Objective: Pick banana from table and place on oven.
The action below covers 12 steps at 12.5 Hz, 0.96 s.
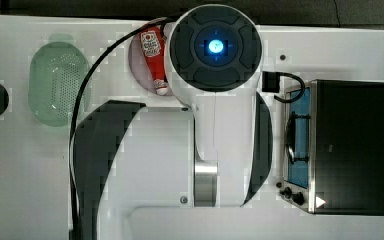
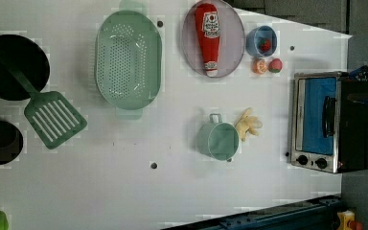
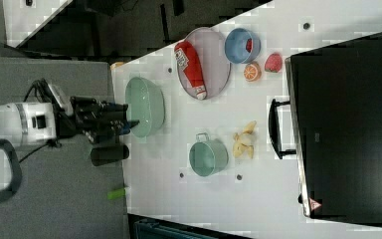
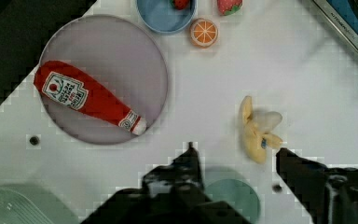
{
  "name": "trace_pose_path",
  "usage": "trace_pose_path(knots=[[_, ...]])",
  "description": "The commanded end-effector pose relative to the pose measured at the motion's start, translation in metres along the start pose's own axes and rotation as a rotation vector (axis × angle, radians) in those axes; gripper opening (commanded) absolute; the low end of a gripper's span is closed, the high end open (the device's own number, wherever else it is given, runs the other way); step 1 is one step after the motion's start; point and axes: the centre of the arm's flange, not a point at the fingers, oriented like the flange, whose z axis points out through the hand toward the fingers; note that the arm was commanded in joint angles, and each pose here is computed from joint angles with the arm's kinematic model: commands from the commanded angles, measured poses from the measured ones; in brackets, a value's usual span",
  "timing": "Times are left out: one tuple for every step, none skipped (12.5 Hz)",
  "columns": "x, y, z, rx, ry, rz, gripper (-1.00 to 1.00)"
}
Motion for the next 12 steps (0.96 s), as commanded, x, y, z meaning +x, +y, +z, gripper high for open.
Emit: trace_pose_path(knots=[[-0.064,0.119,-0.075,0.024,0.006,0.046,0.59],[-0.064,0.119,-0.075,0.024,0.006,0.045,0.80],[-0.064,0.119,-0.075,0.023,0.005,0.045,0.99],[-0.064,0.119,-0.073,0.021,0.002,0.046,1.00],[-0.063,0.118,-0.068,0.013,-0.005,0.046,1.00],[-0.062,0.115,-0.057,-0.003,-0.021,0.044,1.00],[-0.060,0.112,-0.042,-0.024,-0.041,0.043,1.00],[-0.056,0.107,-0.024,-0.041,-0.056,0.042,1.00],[-0.050,0.101,-0.005,-0.048,-0.061,0.041,1.00],[-0.044,0.094,0.017,-0.049,-0.061,0.041,1.00],[-0.038,0.087,0.040,-0.049,-0.060,0.038,1.00],[-0.033,0.081,0.063,-0.047,-0.055,0.037,1.00]])
